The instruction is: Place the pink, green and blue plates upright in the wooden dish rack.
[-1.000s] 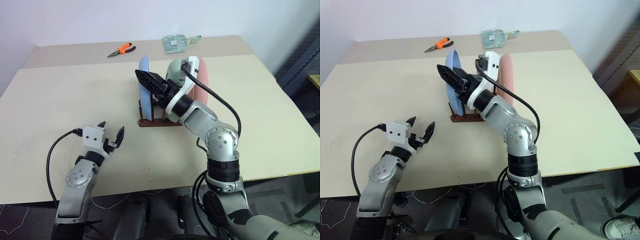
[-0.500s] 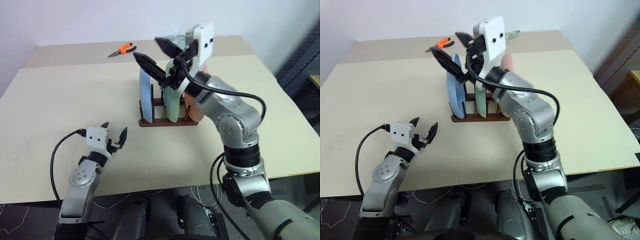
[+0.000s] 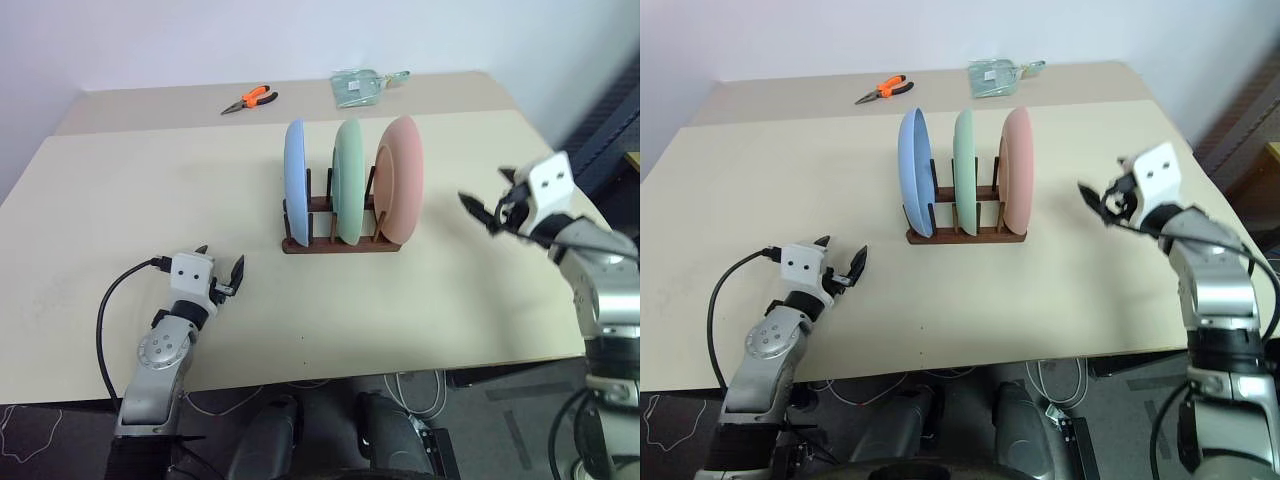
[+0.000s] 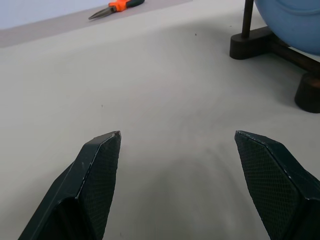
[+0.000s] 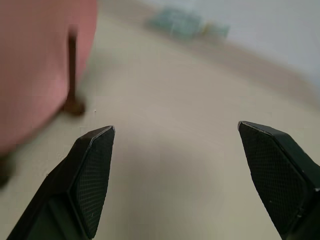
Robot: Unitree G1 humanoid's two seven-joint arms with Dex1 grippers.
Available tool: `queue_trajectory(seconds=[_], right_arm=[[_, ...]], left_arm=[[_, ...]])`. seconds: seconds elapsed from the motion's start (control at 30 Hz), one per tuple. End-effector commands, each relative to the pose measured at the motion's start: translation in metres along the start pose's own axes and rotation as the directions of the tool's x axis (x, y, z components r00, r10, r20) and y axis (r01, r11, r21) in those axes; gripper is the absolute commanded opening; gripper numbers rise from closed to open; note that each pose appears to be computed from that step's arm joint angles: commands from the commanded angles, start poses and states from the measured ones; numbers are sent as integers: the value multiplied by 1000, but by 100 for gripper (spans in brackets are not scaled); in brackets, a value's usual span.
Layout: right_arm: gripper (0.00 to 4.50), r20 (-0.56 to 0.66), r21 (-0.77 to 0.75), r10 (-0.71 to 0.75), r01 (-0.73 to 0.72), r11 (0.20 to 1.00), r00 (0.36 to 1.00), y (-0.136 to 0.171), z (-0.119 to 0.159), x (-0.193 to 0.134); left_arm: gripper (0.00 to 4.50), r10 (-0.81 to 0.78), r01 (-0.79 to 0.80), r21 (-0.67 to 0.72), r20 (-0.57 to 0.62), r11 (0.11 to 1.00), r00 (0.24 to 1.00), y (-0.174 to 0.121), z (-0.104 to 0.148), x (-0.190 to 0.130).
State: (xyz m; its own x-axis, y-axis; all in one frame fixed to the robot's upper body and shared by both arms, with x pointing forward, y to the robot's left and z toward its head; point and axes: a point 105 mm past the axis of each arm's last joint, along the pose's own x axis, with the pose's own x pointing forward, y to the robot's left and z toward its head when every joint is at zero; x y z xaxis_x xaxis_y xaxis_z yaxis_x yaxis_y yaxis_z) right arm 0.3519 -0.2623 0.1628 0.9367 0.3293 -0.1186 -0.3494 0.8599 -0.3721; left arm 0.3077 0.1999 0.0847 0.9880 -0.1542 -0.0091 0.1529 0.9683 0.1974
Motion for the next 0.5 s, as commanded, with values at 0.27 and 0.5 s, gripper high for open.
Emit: queue_trajectory(seconds=[0.27, 0.5], right_arm=[[402, 94, -15, 88, -87, 996, 992, 26, 4, -2], [402, 99, -14, 64, -63, 998, 993, 20, 4, 8]], left_arm=[[373, 11, -11, 84, 2, 996, 1000, 17, 8, -5], [373, 51, -50, 84, -2, 995, 999, 23, 7, -11]])
